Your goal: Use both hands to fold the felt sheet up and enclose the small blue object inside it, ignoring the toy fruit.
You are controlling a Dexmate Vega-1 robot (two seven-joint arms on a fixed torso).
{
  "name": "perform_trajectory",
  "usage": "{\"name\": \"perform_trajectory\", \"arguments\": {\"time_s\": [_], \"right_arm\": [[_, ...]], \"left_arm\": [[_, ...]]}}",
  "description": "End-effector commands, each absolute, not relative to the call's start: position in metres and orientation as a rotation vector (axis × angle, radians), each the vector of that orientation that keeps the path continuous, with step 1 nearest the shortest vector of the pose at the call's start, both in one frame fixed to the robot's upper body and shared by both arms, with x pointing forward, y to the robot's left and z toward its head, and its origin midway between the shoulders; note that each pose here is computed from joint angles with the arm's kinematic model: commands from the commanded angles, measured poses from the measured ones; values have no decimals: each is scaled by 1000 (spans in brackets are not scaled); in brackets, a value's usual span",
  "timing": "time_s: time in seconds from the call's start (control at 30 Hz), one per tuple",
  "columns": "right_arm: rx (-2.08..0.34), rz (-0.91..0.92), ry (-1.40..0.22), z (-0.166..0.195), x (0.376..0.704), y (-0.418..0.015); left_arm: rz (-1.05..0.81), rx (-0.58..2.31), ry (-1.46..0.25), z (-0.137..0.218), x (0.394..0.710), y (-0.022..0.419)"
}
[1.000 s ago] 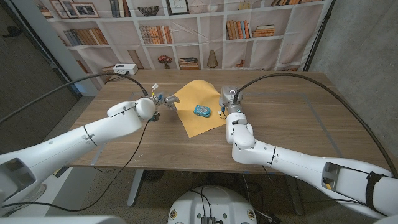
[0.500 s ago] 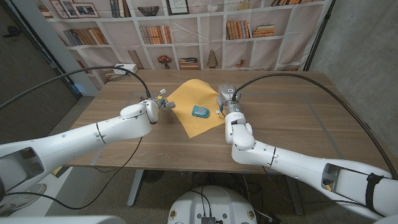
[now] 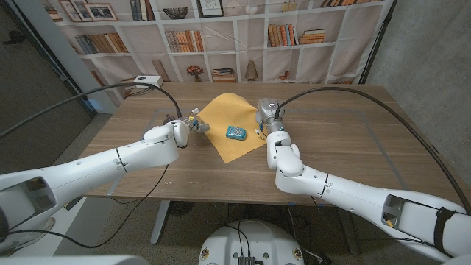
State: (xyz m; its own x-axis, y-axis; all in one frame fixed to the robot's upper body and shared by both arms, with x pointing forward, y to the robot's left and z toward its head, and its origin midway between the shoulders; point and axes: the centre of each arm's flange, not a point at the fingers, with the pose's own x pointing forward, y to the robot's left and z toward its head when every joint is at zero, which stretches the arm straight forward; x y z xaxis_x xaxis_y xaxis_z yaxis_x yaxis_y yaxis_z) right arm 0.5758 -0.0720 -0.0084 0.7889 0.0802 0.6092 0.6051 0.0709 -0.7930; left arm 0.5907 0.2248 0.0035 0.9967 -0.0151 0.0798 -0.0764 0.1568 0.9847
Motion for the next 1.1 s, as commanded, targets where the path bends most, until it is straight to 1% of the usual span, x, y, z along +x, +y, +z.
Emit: {"name": "perform_trajectory", "arguments": {"time_s": [0.03, 0.17, 0.4, 0.43, 0.67, 0.9, 1.0, 1.1], "right_arm": [[-1491, -310, -655, -9, 569, -61], [-1535, -228, -660, -11, 568, -58], [-1589, 28, -618, -17, 575, -51], [-1589, 31, -618, -17, 575, -51], [-1499, 281, -578, -16, 583, -49], [-1356, 407, -526, -18, 588, -49], [-1282, 487, -476, -22, 593, -48], [-1263, 513, -456, -24, 594, -47]], "left_arm": [[-13, 1439, -39, -4, 616, 213], [-19, 1446, -25, -3, 618, 212], [-26, 1444, -27, -1, 618, 210], [-26, 1444, -27, -1, 618, 210], [-18, 1447, -19, 1, 618, 210], [-20, 1452, -19, 2, 619, 207], [-22, 1452, -21, 2, 619, 206], [-21, 1453, -20, 2, 619, 206]]}}
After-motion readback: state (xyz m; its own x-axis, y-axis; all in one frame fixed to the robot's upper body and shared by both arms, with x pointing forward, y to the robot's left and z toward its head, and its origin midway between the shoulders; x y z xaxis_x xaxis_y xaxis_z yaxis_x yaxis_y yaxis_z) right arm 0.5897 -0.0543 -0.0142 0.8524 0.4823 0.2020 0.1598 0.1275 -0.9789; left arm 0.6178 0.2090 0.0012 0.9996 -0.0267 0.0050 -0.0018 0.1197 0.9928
